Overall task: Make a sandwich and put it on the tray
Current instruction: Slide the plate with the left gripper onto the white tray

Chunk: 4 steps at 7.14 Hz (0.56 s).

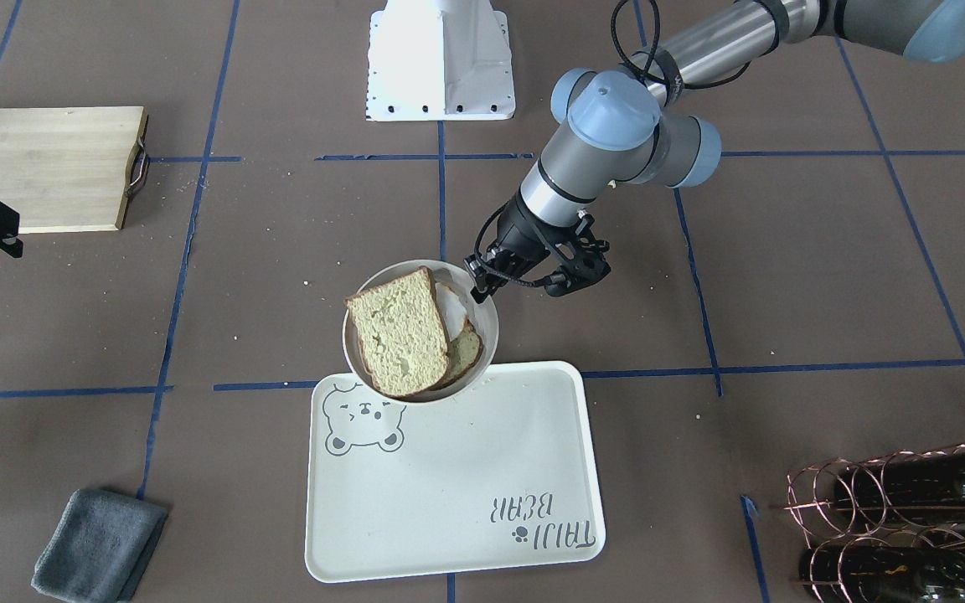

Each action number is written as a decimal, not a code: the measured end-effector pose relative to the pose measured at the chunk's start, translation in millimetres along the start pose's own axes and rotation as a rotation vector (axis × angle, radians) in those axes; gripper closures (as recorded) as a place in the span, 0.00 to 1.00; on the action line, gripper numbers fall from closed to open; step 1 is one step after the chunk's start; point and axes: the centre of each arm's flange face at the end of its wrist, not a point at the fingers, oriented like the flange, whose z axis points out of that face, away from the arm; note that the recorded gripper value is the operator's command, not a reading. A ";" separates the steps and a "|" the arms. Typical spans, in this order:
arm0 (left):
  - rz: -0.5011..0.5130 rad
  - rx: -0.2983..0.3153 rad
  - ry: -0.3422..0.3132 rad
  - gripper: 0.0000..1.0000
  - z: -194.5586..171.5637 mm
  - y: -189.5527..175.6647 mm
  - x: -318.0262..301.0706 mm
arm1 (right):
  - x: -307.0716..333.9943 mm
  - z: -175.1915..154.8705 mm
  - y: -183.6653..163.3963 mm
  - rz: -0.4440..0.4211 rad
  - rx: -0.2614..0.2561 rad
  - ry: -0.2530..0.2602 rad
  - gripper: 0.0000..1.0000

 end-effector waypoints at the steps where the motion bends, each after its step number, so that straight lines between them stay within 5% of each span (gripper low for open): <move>1: -0.097 0.035 0.003 1.00 14.9 -26.3 5.3 | 30.1 -4.3 11.6 -0.005 0.000 0.006 0.00; 4: -0.233 0.162 0.009 1.00 50.5 -70.5 10.7 | 71.1 -14.0 31.5 0.036 0.007 -0.013 0.00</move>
